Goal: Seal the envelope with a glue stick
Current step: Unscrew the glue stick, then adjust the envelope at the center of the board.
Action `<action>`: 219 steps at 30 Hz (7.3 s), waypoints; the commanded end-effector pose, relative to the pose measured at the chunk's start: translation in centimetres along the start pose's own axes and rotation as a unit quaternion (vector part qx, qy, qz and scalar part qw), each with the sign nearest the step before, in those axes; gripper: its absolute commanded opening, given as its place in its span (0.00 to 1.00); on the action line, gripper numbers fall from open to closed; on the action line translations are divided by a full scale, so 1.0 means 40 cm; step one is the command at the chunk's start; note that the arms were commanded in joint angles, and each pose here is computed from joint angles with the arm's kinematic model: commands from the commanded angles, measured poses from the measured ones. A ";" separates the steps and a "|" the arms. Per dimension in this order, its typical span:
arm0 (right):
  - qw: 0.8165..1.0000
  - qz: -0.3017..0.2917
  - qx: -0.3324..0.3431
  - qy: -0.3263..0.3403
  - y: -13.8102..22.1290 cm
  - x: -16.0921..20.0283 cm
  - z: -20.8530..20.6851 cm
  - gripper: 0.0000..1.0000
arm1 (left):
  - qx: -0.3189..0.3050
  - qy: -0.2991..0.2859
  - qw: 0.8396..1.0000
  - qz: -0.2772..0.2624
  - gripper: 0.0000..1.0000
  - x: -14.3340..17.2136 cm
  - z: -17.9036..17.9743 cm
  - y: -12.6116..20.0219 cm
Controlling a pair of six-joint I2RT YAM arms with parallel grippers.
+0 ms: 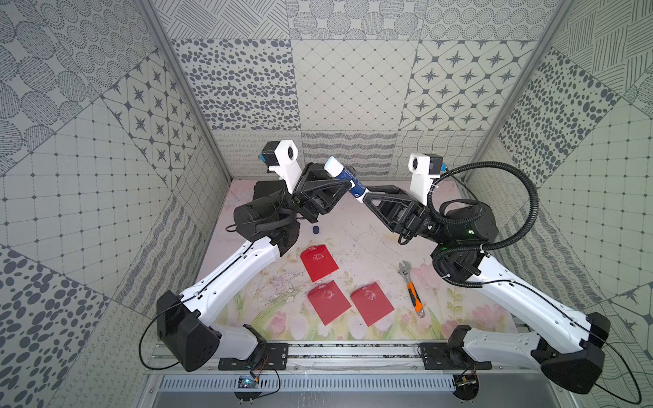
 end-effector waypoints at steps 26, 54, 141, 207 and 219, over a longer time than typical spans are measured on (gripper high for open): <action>0.795 0.035 0.134 0.590 -0.018 0.043 -0.113 0.44 | -0.230 0.033 0.963 -0.140 0.00 0.014 0.063 0.101; 0.805 0.039 0.142 0.575 -0.048 0.034 -0.133 0.29 | -0.217 0.040 0.965 -0.144 0.00 0.019 0.063 0.103; 0.750 0.113 0.220 0.613 -0.068 0.064 -0.221 0.44 | -0.355 0.164 0.905 -0.169 0.00 0.063 0.144 0.155; 0.768 0.433 0.472 -0.010 0.422 0.222 -0.287 0.03 | -0.573 0.327 0.611 0.437 0.37 0.680 0.085 0.428; 0.777 0.414 0.474 -0.029 0.461 0.221 -0.284 0.07 | -0.538 0.197 0.513 0.639 0.35 0.880 0.068 0.453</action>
Point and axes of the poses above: each gripper's point midway between its finger pads, its own y axis back along the fingers, its own z axis along the line the jaws close on, x = y × z, the point moved 9 cm from there along y, back along the fingers, and after that the axes turned 10 degrees about y, right-handed, at the moved point
